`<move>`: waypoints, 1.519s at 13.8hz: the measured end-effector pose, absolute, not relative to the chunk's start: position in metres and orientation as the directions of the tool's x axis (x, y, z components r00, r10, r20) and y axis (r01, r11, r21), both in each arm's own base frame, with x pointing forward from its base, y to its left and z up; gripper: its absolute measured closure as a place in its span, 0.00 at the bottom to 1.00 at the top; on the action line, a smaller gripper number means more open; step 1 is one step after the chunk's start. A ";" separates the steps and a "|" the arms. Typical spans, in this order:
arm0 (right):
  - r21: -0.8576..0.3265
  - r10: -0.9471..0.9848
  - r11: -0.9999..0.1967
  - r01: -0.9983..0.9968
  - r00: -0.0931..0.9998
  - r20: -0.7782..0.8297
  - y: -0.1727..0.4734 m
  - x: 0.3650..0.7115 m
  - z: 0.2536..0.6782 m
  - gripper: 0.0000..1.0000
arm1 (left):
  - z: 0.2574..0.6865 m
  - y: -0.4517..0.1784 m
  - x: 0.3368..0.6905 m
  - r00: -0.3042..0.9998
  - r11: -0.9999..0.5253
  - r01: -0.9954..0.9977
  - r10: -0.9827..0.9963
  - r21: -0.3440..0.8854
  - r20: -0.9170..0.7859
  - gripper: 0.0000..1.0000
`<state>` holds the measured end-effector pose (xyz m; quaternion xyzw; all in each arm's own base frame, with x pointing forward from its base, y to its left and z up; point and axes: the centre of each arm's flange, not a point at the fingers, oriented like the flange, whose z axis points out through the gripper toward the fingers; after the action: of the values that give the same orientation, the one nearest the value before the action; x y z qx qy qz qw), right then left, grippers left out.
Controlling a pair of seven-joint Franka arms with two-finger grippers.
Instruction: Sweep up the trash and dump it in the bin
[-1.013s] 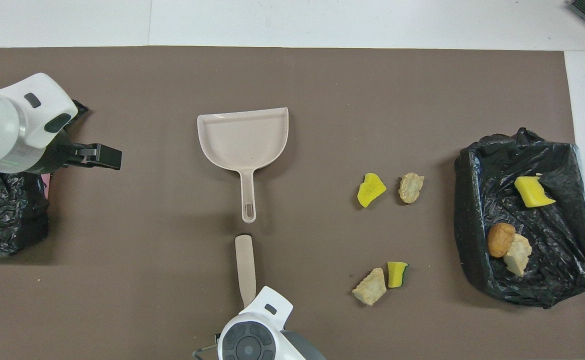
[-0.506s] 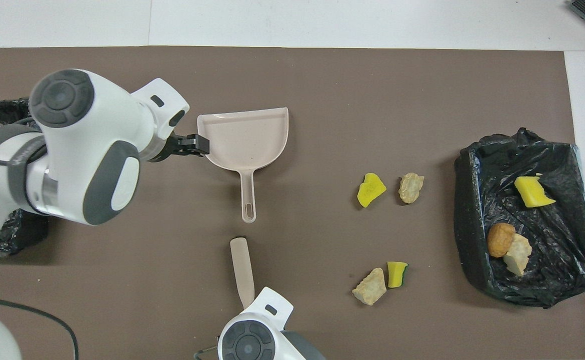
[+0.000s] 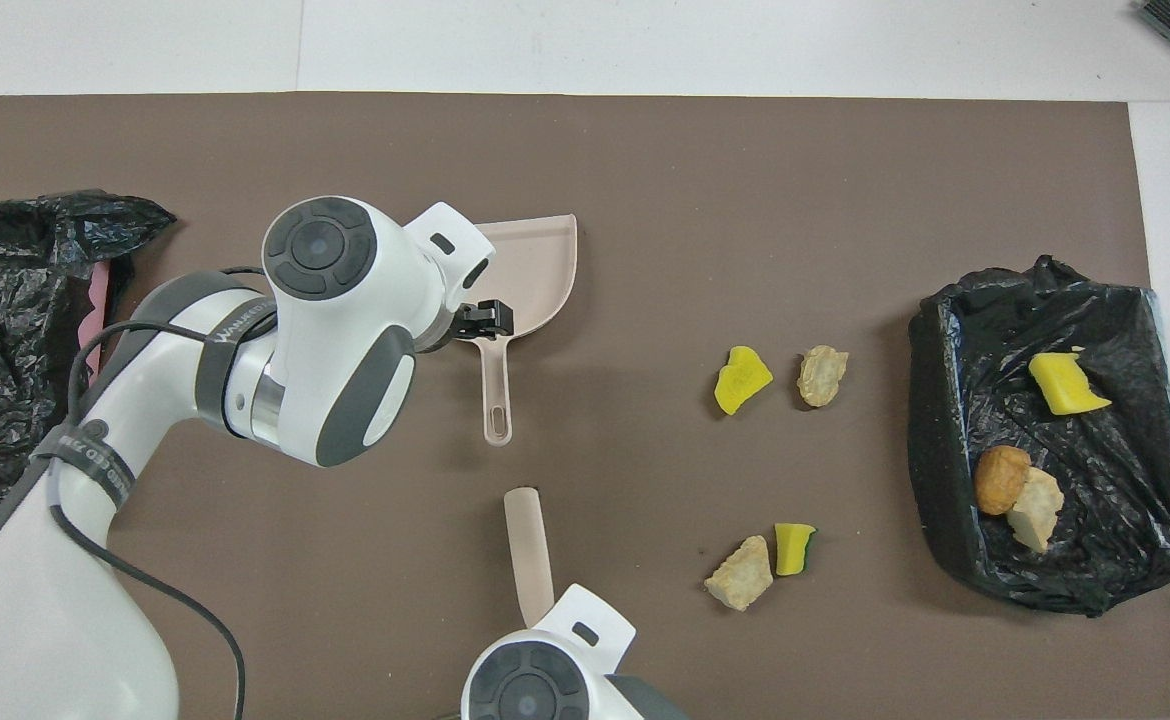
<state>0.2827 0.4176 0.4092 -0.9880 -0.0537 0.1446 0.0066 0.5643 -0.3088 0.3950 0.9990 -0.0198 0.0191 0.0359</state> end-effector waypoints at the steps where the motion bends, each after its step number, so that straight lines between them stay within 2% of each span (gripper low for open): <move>1: -0.018 0.089 -0.996 0.087 0.951 -0.295 0.402 0.286 0.423 0.74 | 0.391 -0.318 0.558 0.999 -0.997 -0.042 -0.040 0.069 0.035 0.00; 3: 0.019 0.033 -0.999 0.041 0.949 -0.312 0.369 0.289 0.440 0.74 | 0.378 -0.330 0.544 0.998 -0.997 -0.052 -0.051 0.064 0.024 0.00; 7: 0.202 -0.091 -0.979 -0.029 0.948 -0.306 0.317 0.291 0.439 0.74 | 0.366 -0.333 0.533 0.998 -0.997 -0.061 -0.061 0.055 0.008 0.00; 9: 0.286 -0.169 -0.955 -0.079 0.937 -0.305 0.297 0.294 0.431 0.74 | 0.364 -0.333 0.529 0.998 -0.997 -0.063 -0.063 0.052 0.002 0.22; 11: 0.372 -0.217 -0.924 -0.092 0.926 -0.310 0.271 0.303 0.426 0.74 | 0.362 -0.332 0.524 0.998 -0.997 -0.066 -0.066 0.048 -0.004 0.50; 12: 0.402 -0.231 -0.911 -0.093 0.922 -0.309 0.262 0.306 0.425 0.74 | 0.362 -0.331 0.522 0.998 -0.997 -0.067 -0.068 0.046 -0.006 0.57; 14: 0.431 -0.250 -0.897 -0.095 0.915 -0.318 0.253 0.306 0.421 0.74 | 0.363 -0.332 0.519 0.997 -0.996 -0.070 -0.071 0.046 -0.006 0.58; 15: 0.444 -0.257 -0.891 -0.096 0.912 -0.319 0.247 0.305 0.417 0.74 | 0.363 -0.332 0.518 0.997 -0.996 -0.071 -0.072 0.046 -0.006 0.65; 17: 0.466 -0.267 -0.880 -0.093 0.908 -0.323 0.235 0.294 0.408 0.74 | 0.363 -0.332 0.518 0.997 -0.996 -0.071 -0.072 0.045 -0.006 0.68; 21: 0.468 -0.270 -0.878 -0.102 0.912 -0.308 0.215 0.270 0.399 0.74 | 0.365 -0.327 0.521 0.998 -0.997 -0.065 -0.065 0.041 -0.009 0.68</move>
<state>0.2704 0.2153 0.3994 -0.9512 0.0976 0.1852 -0.2269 0.5206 -0.3274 0.3649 0.9993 -0.0325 -0.0051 0.0205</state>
